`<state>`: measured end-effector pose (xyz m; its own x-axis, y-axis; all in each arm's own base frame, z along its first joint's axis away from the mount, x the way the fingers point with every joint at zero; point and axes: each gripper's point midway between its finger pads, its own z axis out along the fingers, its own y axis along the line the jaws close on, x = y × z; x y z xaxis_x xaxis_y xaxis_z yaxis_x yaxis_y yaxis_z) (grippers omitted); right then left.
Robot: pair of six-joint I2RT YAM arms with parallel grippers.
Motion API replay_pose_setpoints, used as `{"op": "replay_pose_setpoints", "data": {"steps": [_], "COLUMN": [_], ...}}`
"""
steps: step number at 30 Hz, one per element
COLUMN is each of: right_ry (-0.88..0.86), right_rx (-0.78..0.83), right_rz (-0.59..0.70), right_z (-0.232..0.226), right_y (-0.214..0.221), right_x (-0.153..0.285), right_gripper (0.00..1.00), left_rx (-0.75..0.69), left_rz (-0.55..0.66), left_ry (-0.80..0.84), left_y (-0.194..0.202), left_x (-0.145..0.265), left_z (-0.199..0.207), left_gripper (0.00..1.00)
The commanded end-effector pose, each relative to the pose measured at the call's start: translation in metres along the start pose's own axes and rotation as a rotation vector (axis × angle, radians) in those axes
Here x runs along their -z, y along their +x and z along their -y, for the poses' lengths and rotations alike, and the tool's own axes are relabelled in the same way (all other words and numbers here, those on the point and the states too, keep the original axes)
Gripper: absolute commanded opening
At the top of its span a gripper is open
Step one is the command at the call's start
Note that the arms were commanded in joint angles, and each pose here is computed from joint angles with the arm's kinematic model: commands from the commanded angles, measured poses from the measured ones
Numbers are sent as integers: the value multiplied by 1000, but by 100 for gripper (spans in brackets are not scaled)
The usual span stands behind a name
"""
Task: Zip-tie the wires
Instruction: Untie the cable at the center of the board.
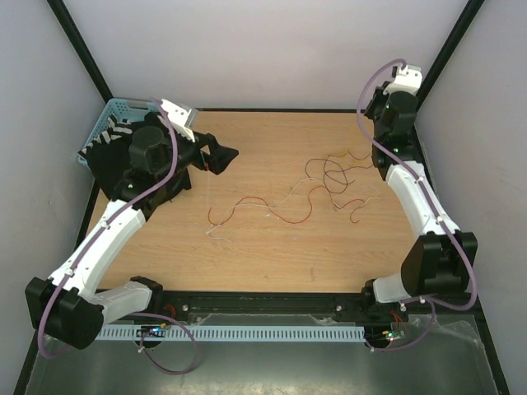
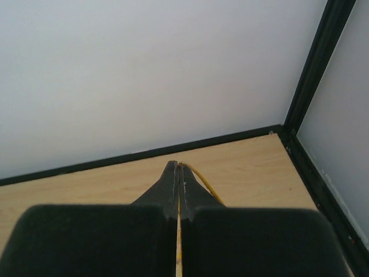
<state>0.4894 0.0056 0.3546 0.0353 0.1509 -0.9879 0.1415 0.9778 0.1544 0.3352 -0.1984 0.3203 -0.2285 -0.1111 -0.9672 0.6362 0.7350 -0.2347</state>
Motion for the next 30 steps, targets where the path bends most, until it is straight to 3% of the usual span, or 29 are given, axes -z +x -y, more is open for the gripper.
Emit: {"op": "replay_pose_setpoints", "data": {"steps": [1,6,14,20,30], "right_ry": [-54,-66,-169,-161,-179], "right_rx": [-36,16,71,99,146], "right_rz": [106,150,193,198,176], "right_z": [-18,-34,-96,-111,-125], "right_y": [-40,-62,-95,-123,-135], "right_x": [36,50,46,22,2], "right_gripper": [0,0,0,0,0], "left_rx": [5,34,59,32,32], "left_rz": [51,39,-5,-55,26], "left_ry": [42,55,166,288,379], "left_y": [-22,-19,-4,32,68], "left_x": [1,-2,-25,-92,-235], "left_z": [10,11,23,32,62], "left_gripper": [99,99,99,99,99]}}
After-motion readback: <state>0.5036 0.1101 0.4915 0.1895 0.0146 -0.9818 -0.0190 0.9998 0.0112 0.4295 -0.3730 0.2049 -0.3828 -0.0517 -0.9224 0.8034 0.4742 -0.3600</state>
